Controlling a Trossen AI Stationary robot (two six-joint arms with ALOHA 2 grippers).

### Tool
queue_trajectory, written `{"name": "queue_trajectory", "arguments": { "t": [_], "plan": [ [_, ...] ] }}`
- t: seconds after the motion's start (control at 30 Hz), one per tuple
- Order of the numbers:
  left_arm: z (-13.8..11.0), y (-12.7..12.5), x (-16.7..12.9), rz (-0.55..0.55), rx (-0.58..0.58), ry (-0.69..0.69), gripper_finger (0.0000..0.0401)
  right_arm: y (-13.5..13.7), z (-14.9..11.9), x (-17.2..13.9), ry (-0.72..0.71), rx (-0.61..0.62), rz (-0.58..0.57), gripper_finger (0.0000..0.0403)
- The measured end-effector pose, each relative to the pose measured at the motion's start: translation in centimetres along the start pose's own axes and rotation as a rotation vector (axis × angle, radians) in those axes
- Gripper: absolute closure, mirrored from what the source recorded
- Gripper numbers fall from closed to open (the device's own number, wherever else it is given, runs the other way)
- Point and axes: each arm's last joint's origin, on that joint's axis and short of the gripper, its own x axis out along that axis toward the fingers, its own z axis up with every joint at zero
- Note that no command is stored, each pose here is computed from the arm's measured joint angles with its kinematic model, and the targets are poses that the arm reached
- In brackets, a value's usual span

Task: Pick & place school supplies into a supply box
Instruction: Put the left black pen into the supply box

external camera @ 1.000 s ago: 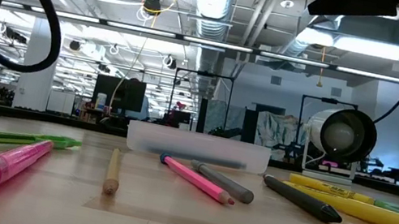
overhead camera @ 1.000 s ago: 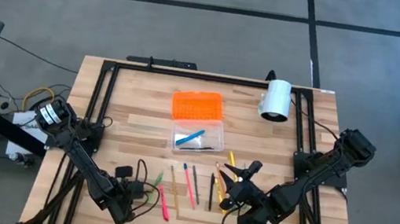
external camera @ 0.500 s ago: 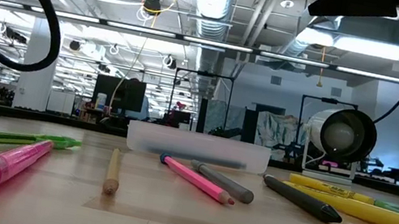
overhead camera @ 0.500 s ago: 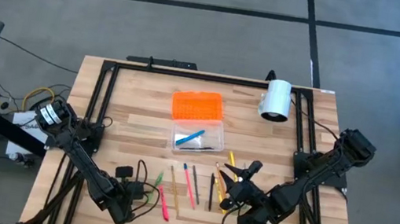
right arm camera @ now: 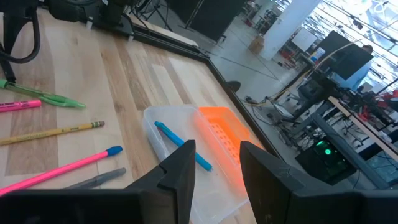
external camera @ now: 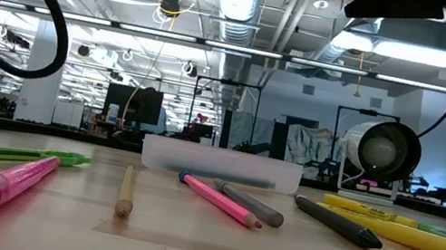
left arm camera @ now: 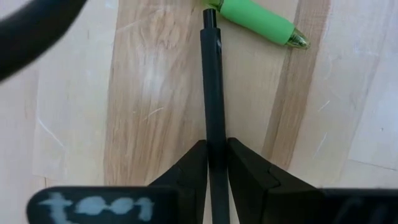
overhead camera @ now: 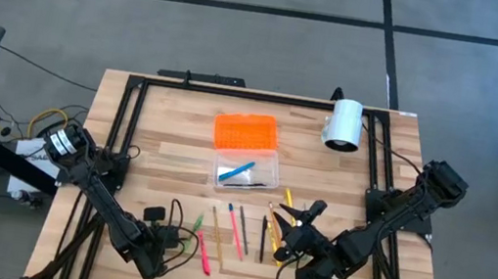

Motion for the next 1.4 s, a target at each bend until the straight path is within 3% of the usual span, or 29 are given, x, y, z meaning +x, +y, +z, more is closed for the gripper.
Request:
{"name": "queue_trajectory", "arguments": {
  "t": [0.23,0.37,0.67,1.1,1.4],
  "plan": [
    [0.0,1.1,-0.9,0.077,-0.027,-0.046,0.0351,0.0,0.0,0.0,0.0,0.0,0.0,0.0282],
    [-0.5,1.9,-1.0,0.156,-0.053,-0.001,0.0351,0.0,0.0,0.0,0.0,-0.001,0.0,0.0282],
    [-0.4,1.7,-1.1,0.122,-0.039,0.011,0.0351,-0.2,0.0,0.4,0.011,0.001,-0.006,0.0282],
    [-0.6,2.3,-0.8,0.175,0.023,0.001,0.0351,-0.4,0.0,1.4,0.054,0.011,0.031,0.0282],
    [-0.8,3.5,0.6,0.17,0.008,0.033,0.0317,-0.4,0.0,1.4,0.055,0.012,0.033,0.0282]
  ]
}}
